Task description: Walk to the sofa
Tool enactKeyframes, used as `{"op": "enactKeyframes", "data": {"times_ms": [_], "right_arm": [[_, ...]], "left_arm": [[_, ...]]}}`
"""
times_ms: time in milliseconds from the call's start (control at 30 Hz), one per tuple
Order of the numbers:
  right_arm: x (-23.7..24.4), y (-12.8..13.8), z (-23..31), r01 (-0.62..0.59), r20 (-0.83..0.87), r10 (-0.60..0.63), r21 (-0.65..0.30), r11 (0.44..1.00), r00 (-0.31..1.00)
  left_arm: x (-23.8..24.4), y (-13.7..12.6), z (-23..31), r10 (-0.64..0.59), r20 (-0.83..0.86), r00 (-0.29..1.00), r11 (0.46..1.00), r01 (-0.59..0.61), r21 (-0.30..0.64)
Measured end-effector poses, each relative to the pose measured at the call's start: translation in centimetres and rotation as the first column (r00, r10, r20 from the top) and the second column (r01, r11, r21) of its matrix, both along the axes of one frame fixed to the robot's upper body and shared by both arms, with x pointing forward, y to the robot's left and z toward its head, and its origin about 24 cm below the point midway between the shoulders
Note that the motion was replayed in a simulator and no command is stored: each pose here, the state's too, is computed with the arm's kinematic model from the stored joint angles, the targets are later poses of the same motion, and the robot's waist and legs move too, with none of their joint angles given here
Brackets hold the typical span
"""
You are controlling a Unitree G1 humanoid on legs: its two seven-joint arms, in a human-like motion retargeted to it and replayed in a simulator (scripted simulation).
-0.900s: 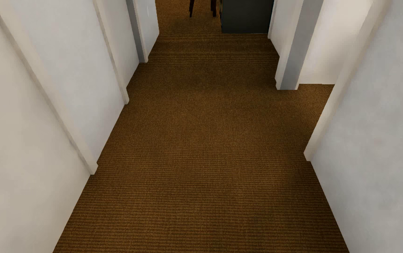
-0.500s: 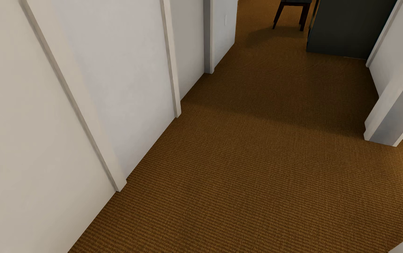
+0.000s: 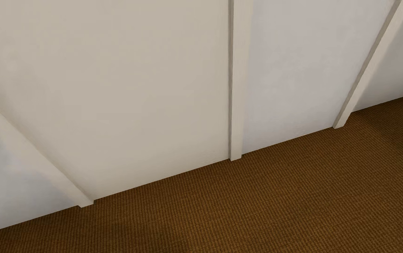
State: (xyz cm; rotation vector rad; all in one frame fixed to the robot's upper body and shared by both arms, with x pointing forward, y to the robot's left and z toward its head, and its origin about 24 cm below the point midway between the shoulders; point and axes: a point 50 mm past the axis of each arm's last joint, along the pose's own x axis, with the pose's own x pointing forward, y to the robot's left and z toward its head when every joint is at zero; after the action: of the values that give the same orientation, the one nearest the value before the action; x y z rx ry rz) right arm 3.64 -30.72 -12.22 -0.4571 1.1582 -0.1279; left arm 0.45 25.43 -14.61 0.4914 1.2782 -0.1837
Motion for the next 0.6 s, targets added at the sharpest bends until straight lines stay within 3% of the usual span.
{"op": "enactKeyframes", "data": {"times_ms": [300,467,600], "right_arm": [[2.3,2.8,-0.4,-0.122,0.050,0.119,0.062,0.991,0.992],[7.3,5.0,1.2,-0.259,0.214,0.239,0.071,0.963,0.947],[8.4,7.0,2.1,-0.309,0.295,0.268,0.102,0.945,0.917]], "left_arm": [[1.5,-1.1,-0.1,0.006,0.050,0.999,0.999,-0.005,-0.033],[-1.8,-3.1,-0.8,-0.036,-0.052,0.998,0.996,0.031,-0.081],[-3.7,-4.6,-1.1,-0.068,-0.113,0.991,0.991,0.054,-0.119]]}}
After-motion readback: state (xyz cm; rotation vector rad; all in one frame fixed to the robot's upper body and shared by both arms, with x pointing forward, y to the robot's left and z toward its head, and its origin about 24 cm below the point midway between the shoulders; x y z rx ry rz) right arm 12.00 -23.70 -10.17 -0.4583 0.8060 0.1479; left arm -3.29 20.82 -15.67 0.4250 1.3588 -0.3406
